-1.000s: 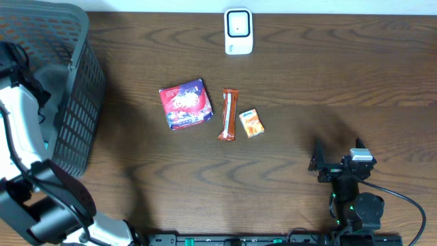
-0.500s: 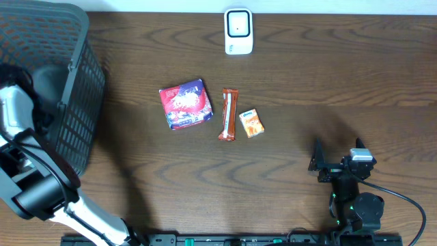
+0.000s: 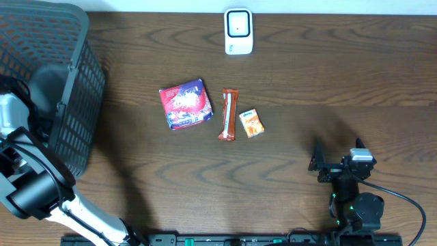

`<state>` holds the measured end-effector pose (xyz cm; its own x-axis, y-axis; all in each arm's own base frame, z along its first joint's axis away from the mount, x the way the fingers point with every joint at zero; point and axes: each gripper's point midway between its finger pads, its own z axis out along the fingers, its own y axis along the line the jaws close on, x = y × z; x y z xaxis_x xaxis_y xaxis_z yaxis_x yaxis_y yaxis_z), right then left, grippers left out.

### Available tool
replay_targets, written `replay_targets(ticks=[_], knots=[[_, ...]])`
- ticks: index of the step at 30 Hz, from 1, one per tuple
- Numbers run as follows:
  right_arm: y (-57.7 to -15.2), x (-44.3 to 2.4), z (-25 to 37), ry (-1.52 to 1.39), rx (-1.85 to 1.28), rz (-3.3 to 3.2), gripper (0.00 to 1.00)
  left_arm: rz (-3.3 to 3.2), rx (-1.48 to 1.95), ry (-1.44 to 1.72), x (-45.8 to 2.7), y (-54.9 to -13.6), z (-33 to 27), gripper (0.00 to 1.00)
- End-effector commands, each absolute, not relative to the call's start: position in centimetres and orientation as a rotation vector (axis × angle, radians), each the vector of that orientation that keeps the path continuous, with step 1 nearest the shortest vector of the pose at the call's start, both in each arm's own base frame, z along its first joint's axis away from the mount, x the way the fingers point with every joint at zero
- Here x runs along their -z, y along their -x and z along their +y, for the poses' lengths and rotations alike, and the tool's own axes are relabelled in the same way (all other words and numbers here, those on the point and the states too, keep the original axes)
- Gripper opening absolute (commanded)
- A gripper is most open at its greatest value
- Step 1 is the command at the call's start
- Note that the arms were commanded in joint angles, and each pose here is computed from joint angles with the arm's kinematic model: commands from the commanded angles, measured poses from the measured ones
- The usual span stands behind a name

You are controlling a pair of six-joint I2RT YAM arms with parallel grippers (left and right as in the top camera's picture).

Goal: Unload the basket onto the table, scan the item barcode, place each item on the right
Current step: 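Reach into the basket and grasp the mint-green wipes pack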

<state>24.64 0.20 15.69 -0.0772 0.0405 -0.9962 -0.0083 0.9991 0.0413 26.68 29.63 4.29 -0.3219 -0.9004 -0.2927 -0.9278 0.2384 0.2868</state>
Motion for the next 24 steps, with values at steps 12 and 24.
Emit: replay_targets(ticks=[12,24], knots=[[-24.6,-15.5,-0.1,-0.027,-0.024,1.651,0.99,2.462,-0.589,1.761,-2.6,-26.2,28.6,0.07],[-24.6,-15.5,-0.1,-0.027,-0.024,1.652,0.99,2.147,0.005,1.497,-17.2,-32.3,24.4,0.07]])
